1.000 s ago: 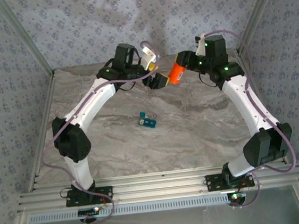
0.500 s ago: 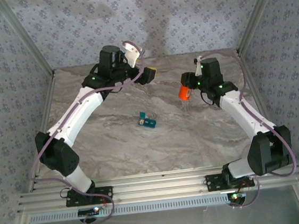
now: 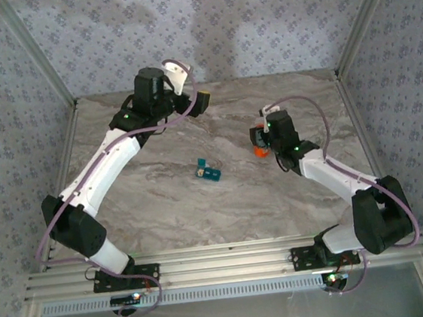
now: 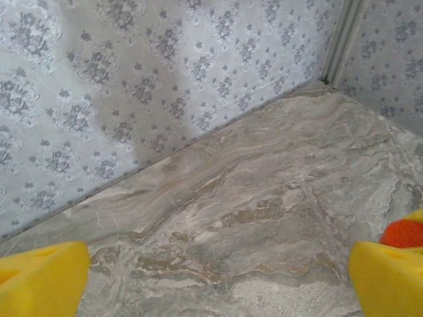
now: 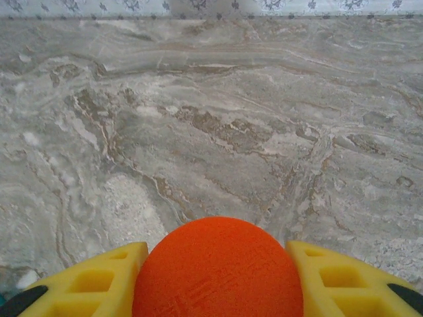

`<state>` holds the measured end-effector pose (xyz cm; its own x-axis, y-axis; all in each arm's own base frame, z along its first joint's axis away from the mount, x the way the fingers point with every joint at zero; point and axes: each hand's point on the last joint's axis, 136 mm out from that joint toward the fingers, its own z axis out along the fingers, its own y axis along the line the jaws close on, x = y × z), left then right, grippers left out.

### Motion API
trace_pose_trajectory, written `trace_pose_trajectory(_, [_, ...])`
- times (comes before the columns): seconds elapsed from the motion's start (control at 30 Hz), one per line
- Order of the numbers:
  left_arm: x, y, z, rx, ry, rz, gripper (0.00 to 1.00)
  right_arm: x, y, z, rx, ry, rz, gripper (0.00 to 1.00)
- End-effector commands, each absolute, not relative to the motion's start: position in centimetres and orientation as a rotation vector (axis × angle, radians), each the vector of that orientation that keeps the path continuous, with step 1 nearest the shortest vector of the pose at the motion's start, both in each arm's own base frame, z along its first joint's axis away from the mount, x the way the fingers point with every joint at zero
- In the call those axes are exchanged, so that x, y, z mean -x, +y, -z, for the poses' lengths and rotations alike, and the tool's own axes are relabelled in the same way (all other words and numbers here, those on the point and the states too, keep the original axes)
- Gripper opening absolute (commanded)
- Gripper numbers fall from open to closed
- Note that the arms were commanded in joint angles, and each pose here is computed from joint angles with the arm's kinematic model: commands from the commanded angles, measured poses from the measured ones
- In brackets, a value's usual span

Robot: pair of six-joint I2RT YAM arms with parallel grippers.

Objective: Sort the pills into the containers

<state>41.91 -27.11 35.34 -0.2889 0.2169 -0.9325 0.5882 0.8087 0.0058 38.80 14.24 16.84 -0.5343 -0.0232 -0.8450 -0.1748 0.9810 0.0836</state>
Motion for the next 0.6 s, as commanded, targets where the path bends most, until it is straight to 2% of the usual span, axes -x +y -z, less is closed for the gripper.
trace_pose_trajectory(0.0, [-41.6,-25.4,-37.0,-0.525,1.875,0.389,0.99,-39.0,13.4,-18.2,0.100,2.034,-0.118,0.07])
trace_pose_trajectory(0.57, [-42.3,-23.7,-38.0,-0.389,1.897,0.334,0.99,-36.4,12.4,-14.2,0.013,1.997,-0.081,0.11])
